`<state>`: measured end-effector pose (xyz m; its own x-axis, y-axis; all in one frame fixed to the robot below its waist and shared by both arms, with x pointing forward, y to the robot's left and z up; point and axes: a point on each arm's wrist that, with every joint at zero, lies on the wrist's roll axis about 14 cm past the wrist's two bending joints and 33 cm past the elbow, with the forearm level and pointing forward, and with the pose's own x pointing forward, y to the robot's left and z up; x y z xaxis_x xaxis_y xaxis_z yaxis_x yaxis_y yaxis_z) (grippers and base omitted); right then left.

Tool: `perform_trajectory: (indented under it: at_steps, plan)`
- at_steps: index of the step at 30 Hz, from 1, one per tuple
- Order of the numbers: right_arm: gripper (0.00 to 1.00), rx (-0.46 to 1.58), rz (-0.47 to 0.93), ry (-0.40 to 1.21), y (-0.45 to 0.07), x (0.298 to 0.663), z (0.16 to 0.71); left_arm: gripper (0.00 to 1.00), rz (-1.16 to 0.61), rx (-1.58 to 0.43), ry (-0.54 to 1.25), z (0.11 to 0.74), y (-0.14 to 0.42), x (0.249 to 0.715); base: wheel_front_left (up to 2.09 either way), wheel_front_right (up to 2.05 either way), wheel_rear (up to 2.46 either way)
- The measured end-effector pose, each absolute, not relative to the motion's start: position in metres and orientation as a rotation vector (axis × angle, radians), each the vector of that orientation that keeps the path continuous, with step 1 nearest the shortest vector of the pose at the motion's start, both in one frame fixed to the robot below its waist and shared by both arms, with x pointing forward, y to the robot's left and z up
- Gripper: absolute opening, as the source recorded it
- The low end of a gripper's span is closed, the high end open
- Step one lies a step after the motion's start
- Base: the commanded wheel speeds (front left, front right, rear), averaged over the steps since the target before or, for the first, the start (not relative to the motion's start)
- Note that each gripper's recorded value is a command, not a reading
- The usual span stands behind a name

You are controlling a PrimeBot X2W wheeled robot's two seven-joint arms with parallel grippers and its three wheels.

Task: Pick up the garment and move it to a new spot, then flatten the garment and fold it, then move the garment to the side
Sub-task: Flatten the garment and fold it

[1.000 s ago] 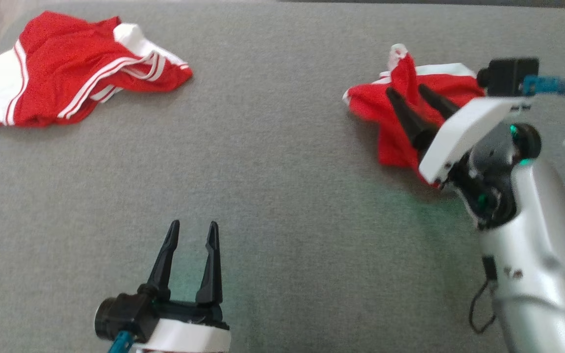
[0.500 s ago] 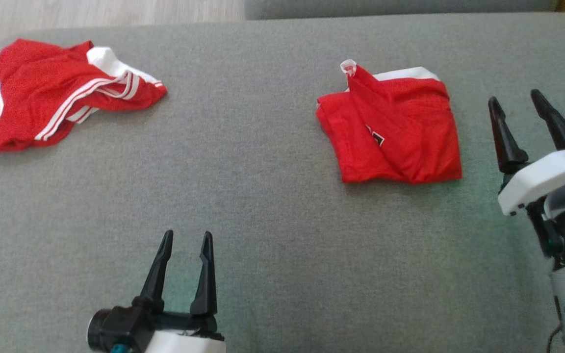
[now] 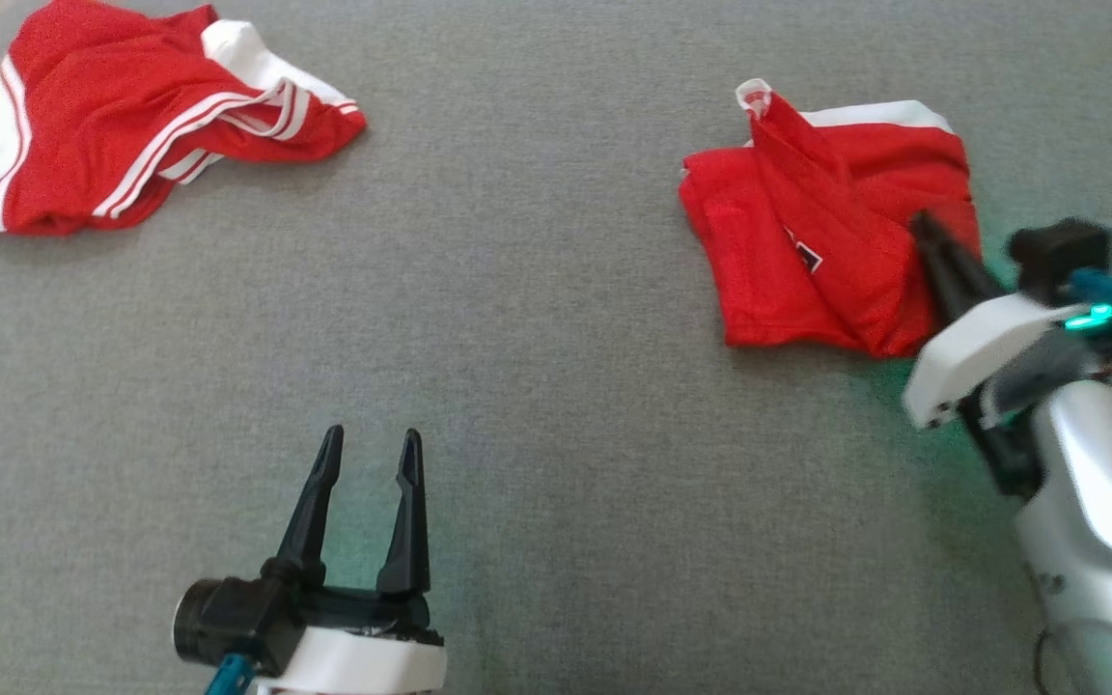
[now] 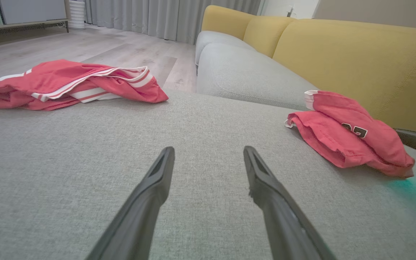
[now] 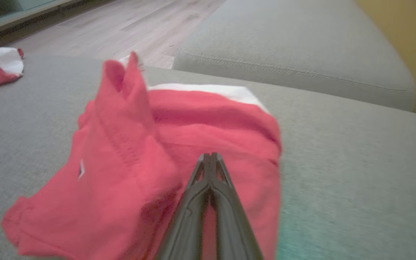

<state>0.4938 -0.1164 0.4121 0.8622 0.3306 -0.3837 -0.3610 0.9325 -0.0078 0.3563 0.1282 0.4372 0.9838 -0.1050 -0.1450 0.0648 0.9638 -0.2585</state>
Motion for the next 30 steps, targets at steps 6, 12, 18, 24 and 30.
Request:
perform_trajectory:
  at_steps: [6, 12, 18, 24, 30]
  plan:
    - [0.00, -0.097, 0.501, 0.409, -0.068, 0.477, 0.397, 1.00, -0.067, -0.251, 0.159, 0.437, 0.134, 0.353, 0.00, 0.00, 0.00]
    - [0.00, -0.140, 0.666, 0.434, -0.016, 0.453, 0.392, 1.00, -0.062, -0.251, 0.153, 0.439, 0.135, 0.352, 0.00, 0.00, 0.00]
    - [0.00, -0.175, 0.742, 0.465, 0.003, 0.429, 0.394, 1.00, -0.054, -0.255, 0.131, 0.446, 0.137, 0.349, 0.00, 0.00, 0.00]
    - [0.45, -0.110, 0.643, 0.317, -0.023, 0.437, 0.438, 1.00, -0.041, -0.249, 0.091, 0.458, 0.144, 0.343, 0.00, 0.00, 0.00]
    - [1.00, -0.058, 0.466, 0.157, -0.079, 0.430, 0.477, 1.00, -0.031, -0.225, 0.079, 0.461, 0.150, 0.329, 0.00, 0.00, 0.00]
